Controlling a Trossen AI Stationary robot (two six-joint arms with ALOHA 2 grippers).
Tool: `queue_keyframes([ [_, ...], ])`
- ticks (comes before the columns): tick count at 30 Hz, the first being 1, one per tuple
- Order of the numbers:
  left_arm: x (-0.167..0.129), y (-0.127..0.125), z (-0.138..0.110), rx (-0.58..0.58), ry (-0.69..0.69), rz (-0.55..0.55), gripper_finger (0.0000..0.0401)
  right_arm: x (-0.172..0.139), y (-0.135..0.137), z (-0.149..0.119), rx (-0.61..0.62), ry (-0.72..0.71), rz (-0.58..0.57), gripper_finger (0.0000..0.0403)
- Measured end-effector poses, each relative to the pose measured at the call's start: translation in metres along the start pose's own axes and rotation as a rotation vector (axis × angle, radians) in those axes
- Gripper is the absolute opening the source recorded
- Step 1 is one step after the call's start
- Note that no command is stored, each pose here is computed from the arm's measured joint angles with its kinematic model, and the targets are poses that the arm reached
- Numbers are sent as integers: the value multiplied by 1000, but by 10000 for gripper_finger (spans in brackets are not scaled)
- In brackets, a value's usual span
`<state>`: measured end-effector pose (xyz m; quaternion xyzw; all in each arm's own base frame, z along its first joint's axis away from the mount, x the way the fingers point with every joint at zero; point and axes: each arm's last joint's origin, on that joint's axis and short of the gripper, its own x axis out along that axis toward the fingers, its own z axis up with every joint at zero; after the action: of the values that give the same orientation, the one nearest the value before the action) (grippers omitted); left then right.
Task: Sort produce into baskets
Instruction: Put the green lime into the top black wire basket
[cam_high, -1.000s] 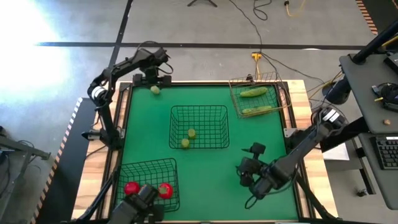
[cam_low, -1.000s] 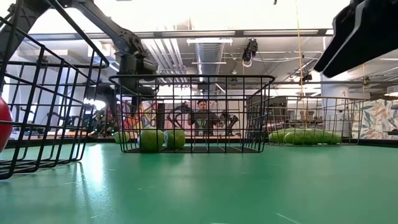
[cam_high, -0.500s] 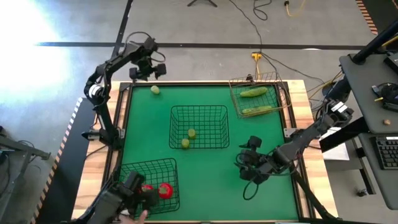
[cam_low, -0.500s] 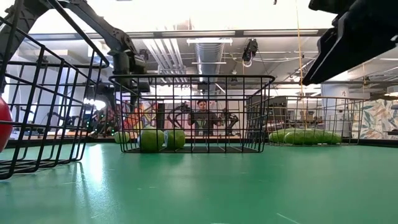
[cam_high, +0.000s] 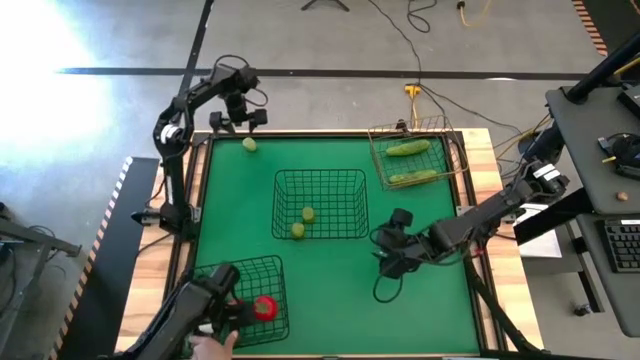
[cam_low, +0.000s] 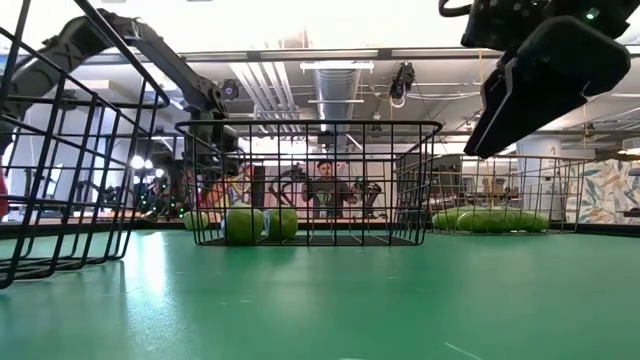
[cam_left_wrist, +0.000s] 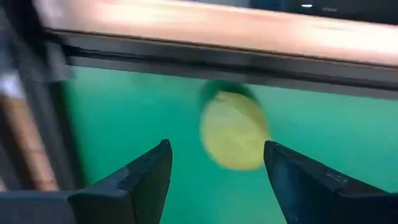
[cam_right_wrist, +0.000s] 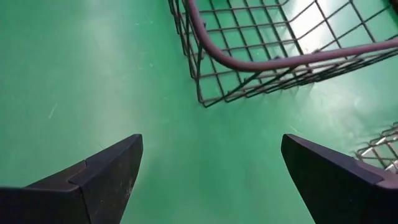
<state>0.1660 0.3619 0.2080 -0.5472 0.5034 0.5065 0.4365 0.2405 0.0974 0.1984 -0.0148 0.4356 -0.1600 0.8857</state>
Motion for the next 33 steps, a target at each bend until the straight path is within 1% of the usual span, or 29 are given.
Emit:
queue_keyframes([
  [2, -3, -2, 4, 6, 14, 19, 235, 2, -2, 2, -5, 6, 14, 376],
  [4, -7, -8, 10, 13, -2, 11, 235, 3, -4, 3, -2, 8, 9, 376],
  [7, -7, -12, 15, 18, 21, 28, 235, 5, -5, 2, 2, 11, 3, 376],
  [10, 8, -13, 19, 17, 91, 73, 235, 6, -6, -1, -4, 19, -1, 376],
  [12, 19, -16, 20, 35, 137, 104, 235, 8, -7, -4, -7, 26, -6, 376],
  [16, 29, -26, 15, 105, 165, 120, 235, 13, -12, -5, -10, 44, -16, 376],
  [21, 24, -32, 10, 125, 151, 116, 235, 17, -19, -2, -12, 59, -8, 376],
  [25, 21, -38, 3, 151, 166, 130, 235, 19, -20, 0, -9, 51, -2, 376],
  [29, 25, -43, -4, 177, 181, 165, 238, 19, -20, 0, -17, 55, 4, 376],
  [33, 28, -48, -10, 196, 184, 183, 251, 19, -20, -2, -20, 61, 1, 376],
])
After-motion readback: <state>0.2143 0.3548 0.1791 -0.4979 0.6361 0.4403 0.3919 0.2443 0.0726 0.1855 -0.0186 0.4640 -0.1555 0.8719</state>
